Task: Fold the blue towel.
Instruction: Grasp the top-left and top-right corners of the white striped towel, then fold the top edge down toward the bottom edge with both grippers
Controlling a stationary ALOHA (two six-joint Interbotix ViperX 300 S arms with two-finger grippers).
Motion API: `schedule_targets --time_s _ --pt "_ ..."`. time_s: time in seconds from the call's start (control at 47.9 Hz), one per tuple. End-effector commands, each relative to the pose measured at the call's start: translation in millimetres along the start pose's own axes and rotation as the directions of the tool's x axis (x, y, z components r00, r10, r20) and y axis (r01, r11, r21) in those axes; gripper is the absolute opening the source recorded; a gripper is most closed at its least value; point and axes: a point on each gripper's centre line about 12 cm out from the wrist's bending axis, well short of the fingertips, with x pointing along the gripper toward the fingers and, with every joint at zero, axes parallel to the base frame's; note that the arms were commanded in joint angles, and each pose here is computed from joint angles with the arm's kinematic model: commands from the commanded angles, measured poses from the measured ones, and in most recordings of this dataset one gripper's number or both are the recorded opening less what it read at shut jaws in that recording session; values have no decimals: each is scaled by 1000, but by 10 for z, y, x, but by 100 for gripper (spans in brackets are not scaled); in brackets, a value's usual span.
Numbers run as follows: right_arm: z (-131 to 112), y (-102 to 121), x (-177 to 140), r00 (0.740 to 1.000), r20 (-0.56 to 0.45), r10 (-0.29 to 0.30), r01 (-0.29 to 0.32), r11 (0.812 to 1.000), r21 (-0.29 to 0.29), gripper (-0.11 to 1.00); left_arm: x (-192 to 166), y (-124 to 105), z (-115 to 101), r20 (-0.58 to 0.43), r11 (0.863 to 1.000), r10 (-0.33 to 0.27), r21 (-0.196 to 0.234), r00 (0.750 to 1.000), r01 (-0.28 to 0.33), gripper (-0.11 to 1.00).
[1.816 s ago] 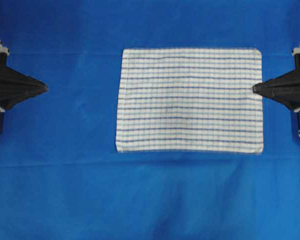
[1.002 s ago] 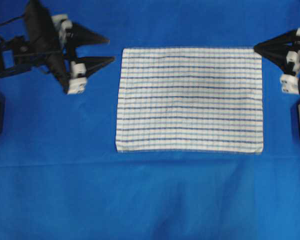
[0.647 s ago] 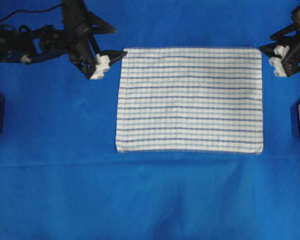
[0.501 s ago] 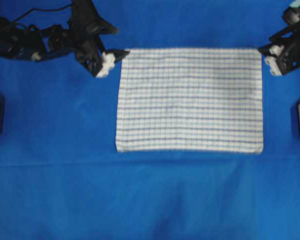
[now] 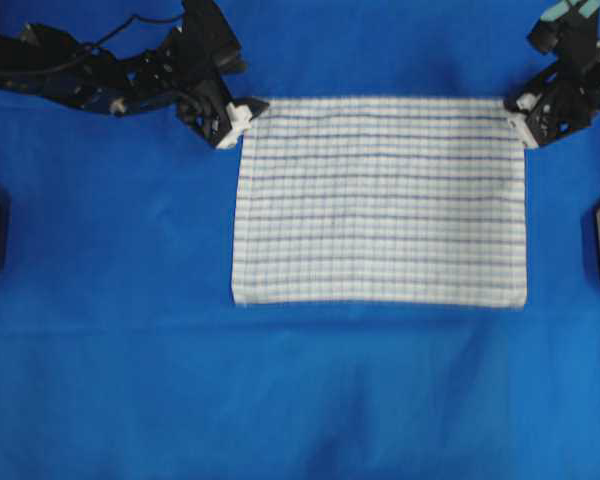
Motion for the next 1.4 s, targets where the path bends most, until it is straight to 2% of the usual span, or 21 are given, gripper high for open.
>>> schedule_targets --time_s 0.0,0.104,0.167,0.292,0.376,0.438,0.605,0.814,1.002,1.127,1.231,1.378 --pt "64 -6 14 1000 23 0 1 1000 -5 58 3 25 59 8 1000 5 -7 1000 -5 89" --pt "55 -2 17 1000 20 1 0 1000 -17 52 1 19 28 -15 1000 4 -7 1000 -4 81" --pt "58 -2 14 1000 21 1 0 1000 -23 38 -6 -7 -3 -37 1000 -2 2 999 2 68" --pt "58 13 14 1000 21 4 -4 1000 -30 6 -10 -75 -40 -60 999 -15 51 998 18 33" --pt "59 20 11 1000 21 6 -5 1000 -31 6 -14 -112 -40 -66 997 -21 75 998 26 12" --pt "55 20 8 1000 21 6 -6 1000 -29 6 -8 -118 -42 -72 997 -23 78 997 28 2" --pt "73 20 -32 999 38 6 -5 1000 -19 6 -32 -125 15 -69 996 -24 86 997 30 2" --pt "172 17 -204 995 101 4 -3 1000 -9 6 -201 -103 282 -11 996 -22 85 1000 22 2" --pt "249 14 -376 987 162 1 -1 1000 -1 6 -320 -98 425 21 992 -21 125 1000 19 2" --pt "248 34 -445 984 180 7 -6 1000 -7 6 -355 -104 458 26 992 -23 125 999 20 2" --pt "242 100 -472 984 178 27 -26 1000 -8 6 -379 -147 460 13 992 -32 122 999 30 2" --pt "222 281 -570 986 145 81 -79 997 -18 6 -493 -291 490 -15 986 -60 153 998 62 2"
